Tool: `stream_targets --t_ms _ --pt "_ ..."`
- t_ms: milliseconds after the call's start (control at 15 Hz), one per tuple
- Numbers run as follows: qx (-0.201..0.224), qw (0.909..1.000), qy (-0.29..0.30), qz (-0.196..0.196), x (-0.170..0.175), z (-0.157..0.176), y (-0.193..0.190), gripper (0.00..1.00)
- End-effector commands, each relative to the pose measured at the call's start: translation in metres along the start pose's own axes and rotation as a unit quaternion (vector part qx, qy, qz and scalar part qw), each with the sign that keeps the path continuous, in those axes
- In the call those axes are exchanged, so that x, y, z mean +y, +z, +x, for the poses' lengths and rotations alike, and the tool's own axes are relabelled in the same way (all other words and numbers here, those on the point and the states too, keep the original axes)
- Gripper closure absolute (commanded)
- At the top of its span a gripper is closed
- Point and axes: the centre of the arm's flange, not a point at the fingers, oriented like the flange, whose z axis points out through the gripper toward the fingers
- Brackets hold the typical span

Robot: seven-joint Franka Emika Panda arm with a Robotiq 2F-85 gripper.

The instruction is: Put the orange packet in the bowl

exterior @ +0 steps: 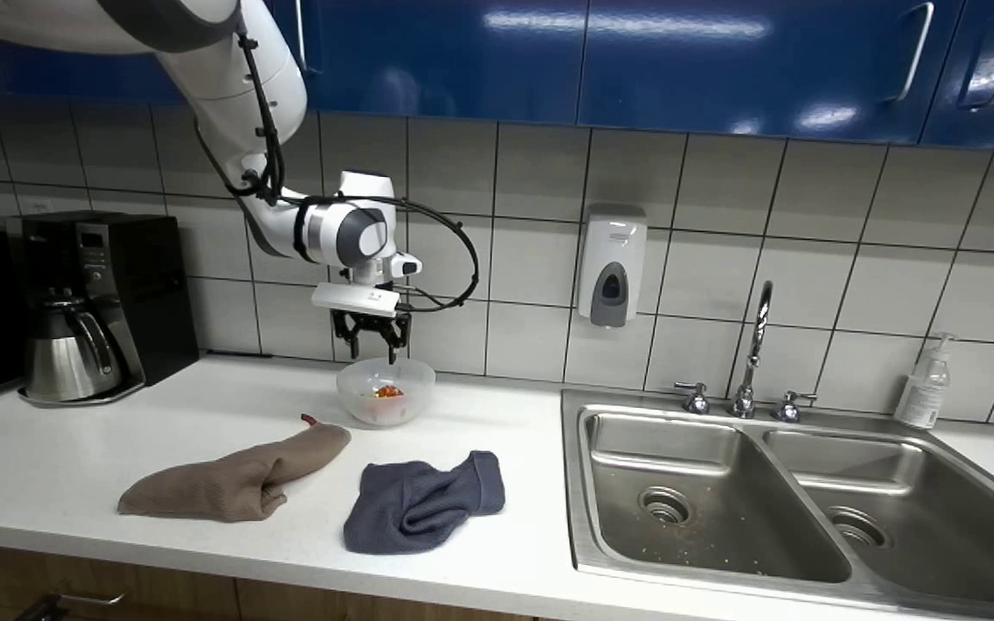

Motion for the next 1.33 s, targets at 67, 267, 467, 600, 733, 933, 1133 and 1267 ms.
stream_targets --t_ms 67,267,467,600,733,933,1133,1267 --pt "-0.045 0.9984 -0.033 0.007 0.006 -0.064 -0.05 0.0" --pt "-0.064 0.9975 -0.029 -0.003 0.004 -0.108 -0.053 0.0" --pt "-0.093 0.9954 -0.02 -0.005 0.003 -0.16 -0.055 0.0" --pt "-0.111 0.9937 -0.01 -0.004 0.003 -0.196 -0.062 0.0" --pt "-0.124 0.9923 0.002 -0.005 0.002 -0.229 -0.072 0.0" --pt "-0.136 0.9903 0.027 -0.011 0.001 -0.274 -0.092 0.0" --pt "-0.149 0.9885 0.024 -0.007 0.01 -0.266 -0.07 0.0" --pt "-0.152 0.9879 0.032 -0.011 0.008 -0.286 -0.082 0.0"
